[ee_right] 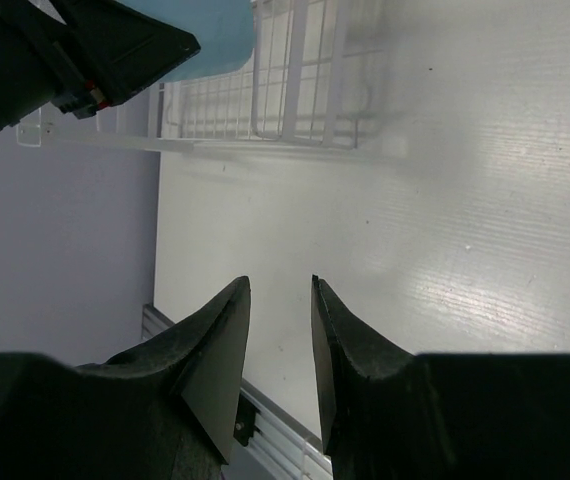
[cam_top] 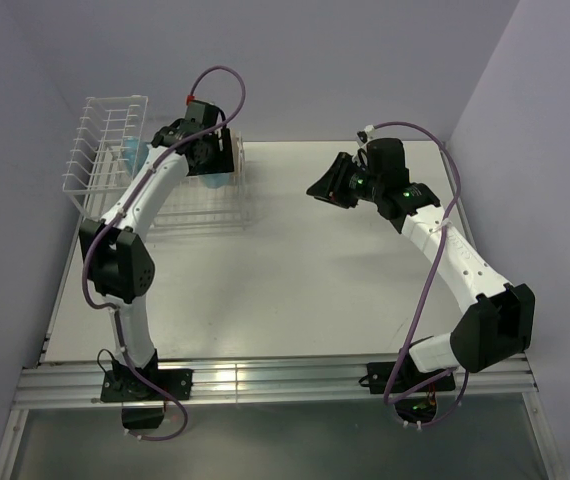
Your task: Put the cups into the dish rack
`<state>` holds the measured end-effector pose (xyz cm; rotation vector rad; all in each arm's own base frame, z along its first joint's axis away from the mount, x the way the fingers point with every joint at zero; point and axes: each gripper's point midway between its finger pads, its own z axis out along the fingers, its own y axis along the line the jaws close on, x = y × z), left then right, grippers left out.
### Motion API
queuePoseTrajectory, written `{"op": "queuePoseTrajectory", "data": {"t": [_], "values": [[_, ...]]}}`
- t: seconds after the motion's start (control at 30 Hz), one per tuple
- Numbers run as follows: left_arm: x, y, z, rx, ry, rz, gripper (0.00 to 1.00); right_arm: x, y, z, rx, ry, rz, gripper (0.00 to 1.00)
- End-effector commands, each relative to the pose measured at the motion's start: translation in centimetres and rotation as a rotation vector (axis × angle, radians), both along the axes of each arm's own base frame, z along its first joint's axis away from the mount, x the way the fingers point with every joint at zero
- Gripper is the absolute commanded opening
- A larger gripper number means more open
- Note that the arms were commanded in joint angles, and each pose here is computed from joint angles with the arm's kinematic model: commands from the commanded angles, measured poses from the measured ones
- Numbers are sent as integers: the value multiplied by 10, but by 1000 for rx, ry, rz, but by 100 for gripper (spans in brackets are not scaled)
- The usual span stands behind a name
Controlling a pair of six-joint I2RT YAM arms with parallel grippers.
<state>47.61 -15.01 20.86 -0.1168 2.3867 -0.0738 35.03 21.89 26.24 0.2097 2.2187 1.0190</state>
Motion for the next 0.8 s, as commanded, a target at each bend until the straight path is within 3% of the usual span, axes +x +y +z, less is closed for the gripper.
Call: {"op": "queuePoseTrajectory", "data": {"t": [0.0,0.77], "values": [[17,-2,44,-15,-126,1,0,1,-3,11,-7,-48,-3,38],[33,-22,-16,-26,16,-49,0,-1,-3,-1,-27,-26,6,38]]}}
